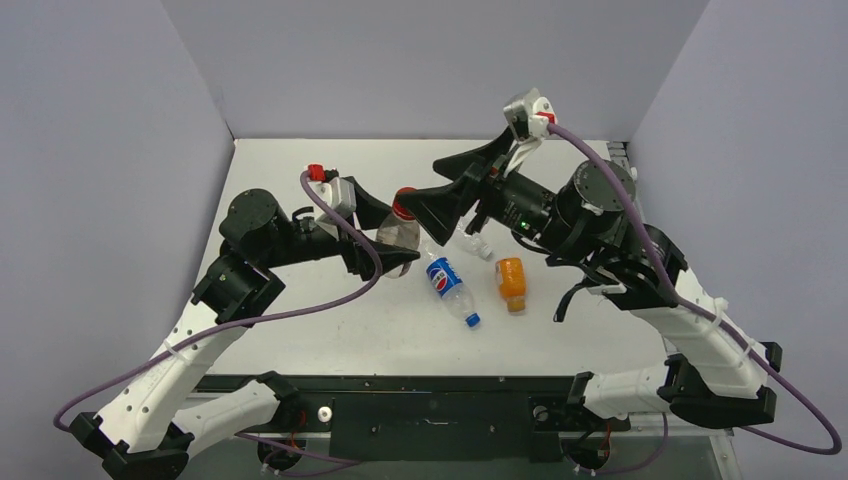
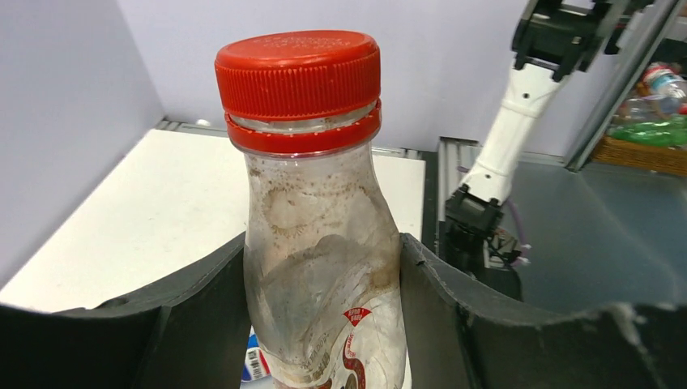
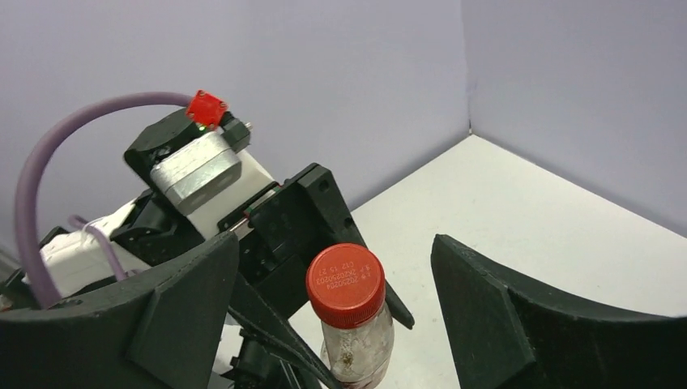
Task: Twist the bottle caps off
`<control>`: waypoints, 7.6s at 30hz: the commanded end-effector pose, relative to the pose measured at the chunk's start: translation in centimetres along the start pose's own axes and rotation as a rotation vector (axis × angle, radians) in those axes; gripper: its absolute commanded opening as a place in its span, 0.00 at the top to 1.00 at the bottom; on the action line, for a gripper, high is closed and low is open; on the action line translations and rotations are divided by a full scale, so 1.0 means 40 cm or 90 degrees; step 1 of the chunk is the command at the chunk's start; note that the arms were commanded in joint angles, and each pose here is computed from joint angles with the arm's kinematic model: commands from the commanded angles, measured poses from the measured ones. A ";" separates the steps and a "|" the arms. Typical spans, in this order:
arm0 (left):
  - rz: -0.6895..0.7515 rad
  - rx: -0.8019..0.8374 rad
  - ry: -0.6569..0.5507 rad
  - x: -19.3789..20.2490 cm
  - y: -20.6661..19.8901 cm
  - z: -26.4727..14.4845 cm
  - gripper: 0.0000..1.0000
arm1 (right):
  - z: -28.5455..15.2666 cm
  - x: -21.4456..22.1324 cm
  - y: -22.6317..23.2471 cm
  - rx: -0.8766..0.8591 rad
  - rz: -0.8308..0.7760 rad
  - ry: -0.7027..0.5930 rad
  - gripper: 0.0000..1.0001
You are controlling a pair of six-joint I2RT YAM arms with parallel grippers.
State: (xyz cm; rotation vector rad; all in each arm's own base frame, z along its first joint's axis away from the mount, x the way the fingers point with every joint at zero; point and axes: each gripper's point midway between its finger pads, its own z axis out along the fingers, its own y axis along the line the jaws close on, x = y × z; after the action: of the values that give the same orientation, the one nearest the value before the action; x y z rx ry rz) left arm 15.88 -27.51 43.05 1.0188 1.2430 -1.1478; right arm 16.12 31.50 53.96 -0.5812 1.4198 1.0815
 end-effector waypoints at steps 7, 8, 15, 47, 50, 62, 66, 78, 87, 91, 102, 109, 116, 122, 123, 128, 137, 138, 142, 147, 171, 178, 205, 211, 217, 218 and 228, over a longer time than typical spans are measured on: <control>0.067 -0.080 -0.019 -0.029 0.055 -0.012 1.00 | 0.077 0.080 -0.053 0.087 0.010 0.070 0.30; 0.067 -0.080 -0.020 -0.029 0.054 -0.013 1.00 | 0.079 0.080 -0.052 0.086 0.008 0.070 0.33; 0.051 -0.072 -0.020 -0.020 0.044 -0.015 1.00 | 0.069 0.050 -0.032 0.057 0.002 0.036 0.61; -0.095 0.139 -0.046 -0.073 -0.136 -0.032 1.00 | 0.006 0.048 0.098 -0.198 -0.030 0.057 0.47; -0.068 0.069 -0.044 -0.046 -0.083 -0.024 1.00 | 0.029 0.055 0.022 -0.066 -0.017 0.066 0.21; 0.038 -0.062 -0.039 -0.013 0.013 -0.037 1.00 | 0.086 0.057 -0.023 0.075 -0.017 0.064 0.17; 0.040 -0.078 -0.037 -0.009 0.025 -0.038 1.00 | 0.088 0.064 -0.019 0.070 -0.018 0.073 0.26; 0.024 -0.052 -0.037 -0.011 0.010 -0.031 1.00 | 0.058 0.062 0.014 0.001 -0.037 0.076 0.89; -0.009 -0.023 -0.057 -0.023 -0.014 -0.028 1.00 | 0.012 0.044 0.070 -0.201 -0.048 0.087 0.97; -0.039 0.031 -0.056 -0.026 -0.051 -0.024 1.00 | -0.002 0.069 0.082 -0.260 -0.076 0.127 0.99; -0.033 0.071 -0.024 0.032 -0.088 -0.045 1.00 | -0.079 0.113 -0.456 0.316 0.043 0.057 1.00; -0.016 0.043 -0.003 0.063 -0.079 -0.060 1.00 | -0.289 0.400 -0.765 0.643 0.127 0.137 1.00; -0.008 0.002 -0.006 0.078 -0.058 -0.071 1.00 | -0.460 0.643 -0.918 0.856 0.166 0.216 1.00; 0.001 -0.018 0.008 0.087 -0.038 -0.069 1.00 | -0.492 0.772 -1.010 0.938 0.186 0.250 1.00; 0.003 -0.022 0.007 0.087 -0.036 -0.071 1.00 | -0.489 0.795 -1.027 0.944 0.187 0.266 1.00; 0.008 -0.034 0.004 0.082 -0.032 -0.077 1.00 | -0.464 0.816 -1.110 0.964 0.163 0.269 1.00; 0.010 -0.051 -0.004 0.066 -0.032 -0.089 1.00 | -0.455 0.874 -1.162 0.987 0.194 0.317 0.65; 0.010 -0.051 -0.004 0.065 -0.033 -0.089 1.00 | -0.452 0.877 -1.157 0.979 0.201 0.323 0.61; 0.004 -0.051 -0.007 0.063 -0.034 -0.089 0.92 | -0.440 0.860 -1.128 0.944 0.214 0.311 0.36; -0.005 -0.049 -0.016 0.054 -0.034 -0.084 0.78 | -0.405 0.781 -1.067 0.892 0.215 0.282 0.19; -0.016 -0.124 -0.029 0.079 0.035 -0.076 0.63 | 0.086 0.168 -0.051 -0.055 0.078 0.067 0.18; -0.015 -0.129 -0.030 0.075 0.035 -0.081 0.63 | 0.108 0.199 -0.032 -0.059 0.076 0.098 0.35; 0.000 -0.410 0.150 0.143 0.114 -0.290 0.03 | 0.306 0.469 -0.476 0.304 -0.126 0.145 1.00; 0.010 -0.362 0.175 0.157 0.055 -0.312 0.03 | 0.419 0.560 -0.569 0.365 -0.141 0.119 1.00; 0.035 -0.335 0.161 0.141 0.024 -0.319 0.03 | 0.446 0.675 -0.618 0.415 -0.147 0.113 1.00; 0.038 -0.334 0.159 0.139 0.023 -0.320 0.03 | 0.447 0.698 -0.624 0.420 -0.149 0.119 1.00; 0.047 -0.331 0.157 0.134 0.022 -0.319 0.03 | 0.415 0.831 -0.648 0.463 -0.155 0.132 1.00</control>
State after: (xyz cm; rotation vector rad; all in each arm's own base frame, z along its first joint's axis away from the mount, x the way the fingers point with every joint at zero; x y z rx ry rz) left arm 15.01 -15.30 34.81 0.8010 1.6450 -0.5966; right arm 40.25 42.30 17.73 -0.3980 1.7807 0.2702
